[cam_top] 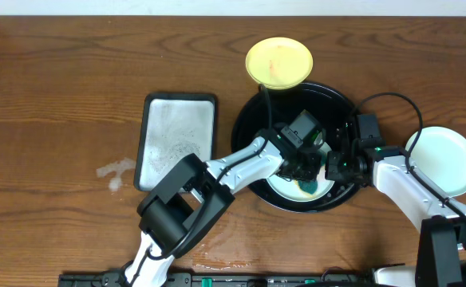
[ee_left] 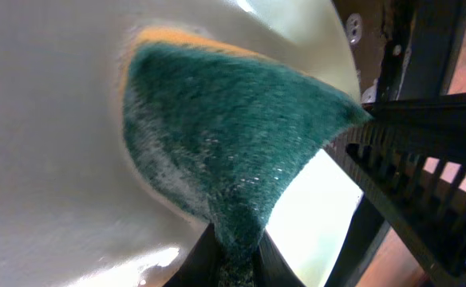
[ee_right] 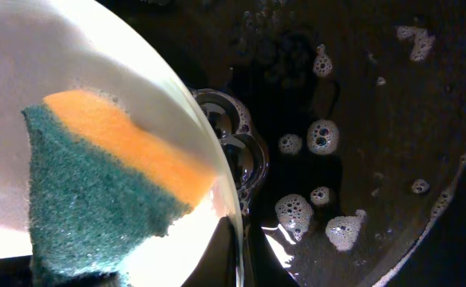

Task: Clean dirty plates on tray and stack at the side
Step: 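Scrub the tilted plate held by the right gripper with the left-held sponge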

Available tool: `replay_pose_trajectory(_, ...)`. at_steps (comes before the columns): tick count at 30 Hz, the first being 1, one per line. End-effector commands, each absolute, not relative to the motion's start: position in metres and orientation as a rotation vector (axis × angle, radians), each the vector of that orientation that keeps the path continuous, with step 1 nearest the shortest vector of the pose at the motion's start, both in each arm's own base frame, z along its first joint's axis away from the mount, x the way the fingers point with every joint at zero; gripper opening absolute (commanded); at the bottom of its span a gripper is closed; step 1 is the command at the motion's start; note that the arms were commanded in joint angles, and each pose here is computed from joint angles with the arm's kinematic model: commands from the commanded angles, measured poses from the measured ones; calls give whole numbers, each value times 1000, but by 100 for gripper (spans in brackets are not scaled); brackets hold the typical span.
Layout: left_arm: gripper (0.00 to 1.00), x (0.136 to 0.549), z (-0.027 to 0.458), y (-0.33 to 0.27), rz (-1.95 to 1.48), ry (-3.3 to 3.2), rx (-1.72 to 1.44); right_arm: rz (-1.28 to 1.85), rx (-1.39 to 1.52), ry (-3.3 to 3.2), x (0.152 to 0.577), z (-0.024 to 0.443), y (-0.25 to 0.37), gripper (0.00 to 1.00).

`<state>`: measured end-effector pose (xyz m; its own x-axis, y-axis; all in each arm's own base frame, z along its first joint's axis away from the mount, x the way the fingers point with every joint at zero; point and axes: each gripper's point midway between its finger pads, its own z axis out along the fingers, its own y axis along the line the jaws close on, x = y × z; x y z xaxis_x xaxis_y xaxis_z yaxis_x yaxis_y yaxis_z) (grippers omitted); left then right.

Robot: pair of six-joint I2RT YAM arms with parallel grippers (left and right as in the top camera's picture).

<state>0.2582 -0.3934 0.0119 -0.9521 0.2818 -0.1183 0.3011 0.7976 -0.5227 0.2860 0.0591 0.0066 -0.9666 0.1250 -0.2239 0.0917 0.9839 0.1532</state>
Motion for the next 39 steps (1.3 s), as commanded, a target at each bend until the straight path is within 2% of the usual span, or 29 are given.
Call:
replay_pose_trajectory(1, 8, 238, -49, -333, -578, 3204, 370, 303, 91, 2910, 282, 7, 77, 1)
replay_pose_trajectory(6, 7, 287, -38, -242, 1, 3156, 157, 300, 92, 2910, 282, 7, 76, 1)
replay_pose_trajectory(9, 7, 309, -24, -218, 122, 3093, 92, 298, 92, 2910, 282, 7, 76, 1)
replay_pose_trajectory(14, 7, 316, -22, -225, 27, 3090, 63, 298, 92, 2911, 282, 7, 76, 1)
replay_pose_trajectory(20, 7, 303, -13, -299, -475, 3102, 168, 298, 92, 2912, 282, 7, 76, 1)
replay_pose_trajectory(27, 8, 286, 6, -367, -823, 2995, 352, 298, 93, 2915, 281, 6, 76, 1)
replay_pose_trajectory(34, 11, 272, 1, -383, -823, 2989, 402, 295, 95, 2927, 278, 6, 76, 1)
replay_pose_trajectory(39, 7, 297, -19, -327, -439, 3023, 258, 293, 96, 2939, 275, 5, 75, 1)
